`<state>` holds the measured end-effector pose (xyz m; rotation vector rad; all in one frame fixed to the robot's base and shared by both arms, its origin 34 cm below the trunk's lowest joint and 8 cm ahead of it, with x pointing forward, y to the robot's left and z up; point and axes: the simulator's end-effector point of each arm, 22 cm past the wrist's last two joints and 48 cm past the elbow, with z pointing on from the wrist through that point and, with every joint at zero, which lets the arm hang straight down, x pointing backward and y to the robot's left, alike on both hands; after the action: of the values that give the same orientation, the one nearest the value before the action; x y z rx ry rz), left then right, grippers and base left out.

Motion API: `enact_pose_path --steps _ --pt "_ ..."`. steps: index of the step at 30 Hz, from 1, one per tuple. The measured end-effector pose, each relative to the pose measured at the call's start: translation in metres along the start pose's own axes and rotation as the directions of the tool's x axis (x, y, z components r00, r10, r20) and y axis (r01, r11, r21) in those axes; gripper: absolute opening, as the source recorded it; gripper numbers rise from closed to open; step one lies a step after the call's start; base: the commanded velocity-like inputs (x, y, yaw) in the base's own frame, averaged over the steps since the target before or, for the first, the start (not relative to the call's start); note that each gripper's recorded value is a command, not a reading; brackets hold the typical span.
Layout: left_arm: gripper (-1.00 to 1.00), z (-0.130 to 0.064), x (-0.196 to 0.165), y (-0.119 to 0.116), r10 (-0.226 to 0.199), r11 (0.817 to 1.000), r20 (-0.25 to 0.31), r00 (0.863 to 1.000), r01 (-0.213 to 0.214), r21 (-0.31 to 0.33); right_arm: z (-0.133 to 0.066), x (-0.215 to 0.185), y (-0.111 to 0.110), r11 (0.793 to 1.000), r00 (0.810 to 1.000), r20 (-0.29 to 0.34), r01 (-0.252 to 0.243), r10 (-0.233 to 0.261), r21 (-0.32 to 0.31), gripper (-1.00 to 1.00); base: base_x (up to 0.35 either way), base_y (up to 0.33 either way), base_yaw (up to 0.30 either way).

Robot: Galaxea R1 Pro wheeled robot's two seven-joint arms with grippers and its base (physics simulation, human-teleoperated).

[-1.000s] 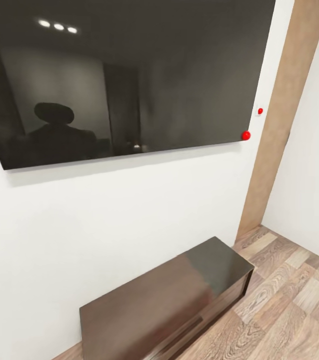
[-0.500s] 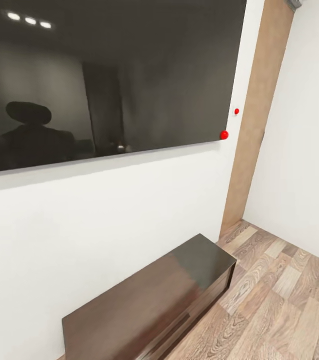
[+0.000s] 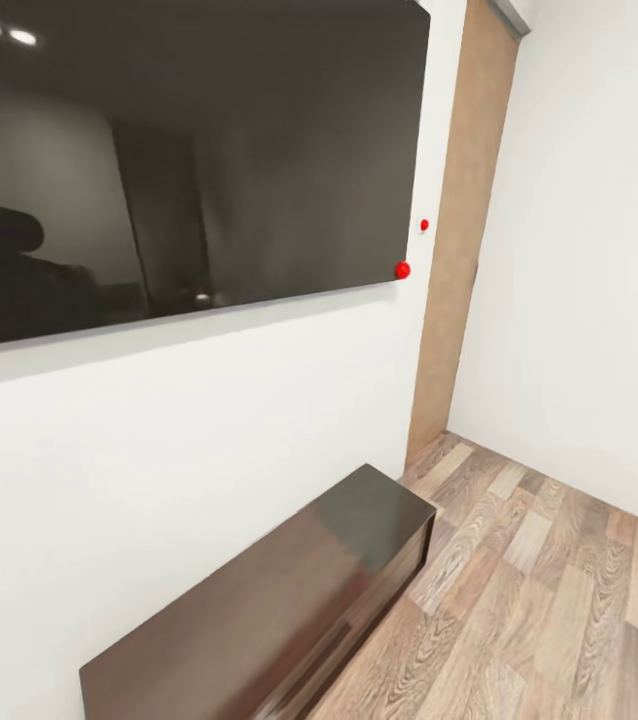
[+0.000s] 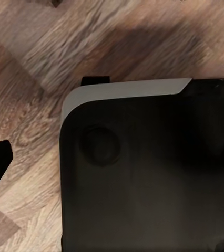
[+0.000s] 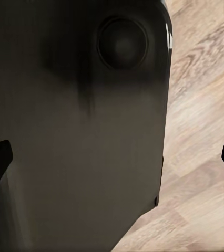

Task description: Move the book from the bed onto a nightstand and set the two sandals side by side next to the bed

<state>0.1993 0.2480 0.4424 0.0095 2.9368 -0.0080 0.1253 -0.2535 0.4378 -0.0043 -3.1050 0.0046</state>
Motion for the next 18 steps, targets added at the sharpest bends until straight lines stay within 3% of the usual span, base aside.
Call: enact_pose_path --steps 18 --pt "1.00 0.0001 -0.0024 0.0000 0.001 1.000 0.006 1.000 -0.001 0.000 0.0000 -0.0025 0.0000 1.000 1.000 0.006 0.000 0.000 0.000 1.00 0.000 0.000 -0.251"
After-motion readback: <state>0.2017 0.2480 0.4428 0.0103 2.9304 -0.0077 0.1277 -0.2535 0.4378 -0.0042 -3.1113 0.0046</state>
